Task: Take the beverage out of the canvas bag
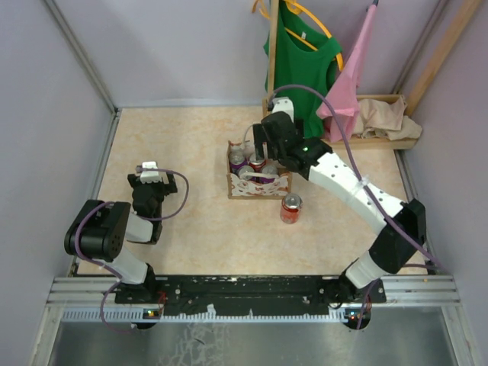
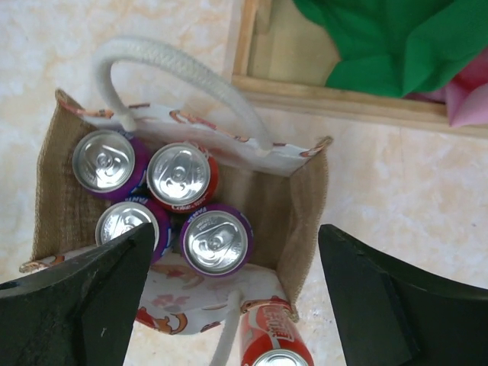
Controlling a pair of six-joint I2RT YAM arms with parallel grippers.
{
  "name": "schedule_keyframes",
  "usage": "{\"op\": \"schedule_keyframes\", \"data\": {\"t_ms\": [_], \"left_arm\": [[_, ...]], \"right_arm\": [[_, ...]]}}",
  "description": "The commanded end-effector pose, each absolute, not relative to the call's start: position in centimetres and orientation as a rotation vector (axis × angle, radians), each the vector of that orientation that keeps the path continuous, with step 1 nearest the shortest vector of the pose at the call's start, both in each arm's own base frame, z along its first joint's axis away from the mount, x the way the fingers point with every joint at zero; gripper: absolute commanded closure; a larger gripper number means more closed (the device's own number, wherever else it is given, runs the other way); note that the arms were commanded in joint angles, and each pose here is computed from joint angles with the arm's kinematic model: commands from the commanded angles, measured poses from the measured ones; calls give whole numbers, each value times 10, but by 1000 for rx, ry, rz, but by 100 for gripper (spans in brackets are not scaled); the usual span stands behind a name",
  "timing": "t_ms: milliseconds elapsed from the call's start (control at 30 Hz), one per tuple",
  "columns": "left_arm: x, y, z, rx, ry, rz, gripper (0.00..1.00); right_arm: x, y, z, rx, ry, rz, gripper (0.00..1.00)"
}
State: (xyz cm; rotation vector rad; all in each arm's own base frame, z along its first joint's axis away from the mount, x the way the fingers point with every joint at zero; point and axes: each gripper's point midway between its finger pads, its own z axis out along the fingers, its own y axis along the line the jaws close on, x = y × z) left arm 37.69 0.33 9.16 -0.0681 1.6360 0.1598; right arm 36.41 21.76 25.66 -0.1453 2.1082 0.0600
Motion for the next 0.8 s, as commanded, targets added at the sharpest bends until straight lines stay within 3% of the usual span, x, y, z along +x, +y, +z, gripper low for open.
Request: {"op": "schedule_keyframes", "data": {"t_ms": [0, 167, 400, 767], "left_arm": [[377, 4, 97, -87, 1606, 153, 0], [377, 4, 97, -86, 1606, 153, 0], [377, 4, 97, -86, 1606, 153, 0], [377, 4, 97, -86, 1606, 153, 0]], "right_arm": [[361, 232, 239, -250, 2167, 114, 11], [363, 239, 206, -290, 2235, 133, 10], [352, 238, 161, -343, 2344, 111, 1], [349, 226, 122, -315, 2413, 11, 1]]}}
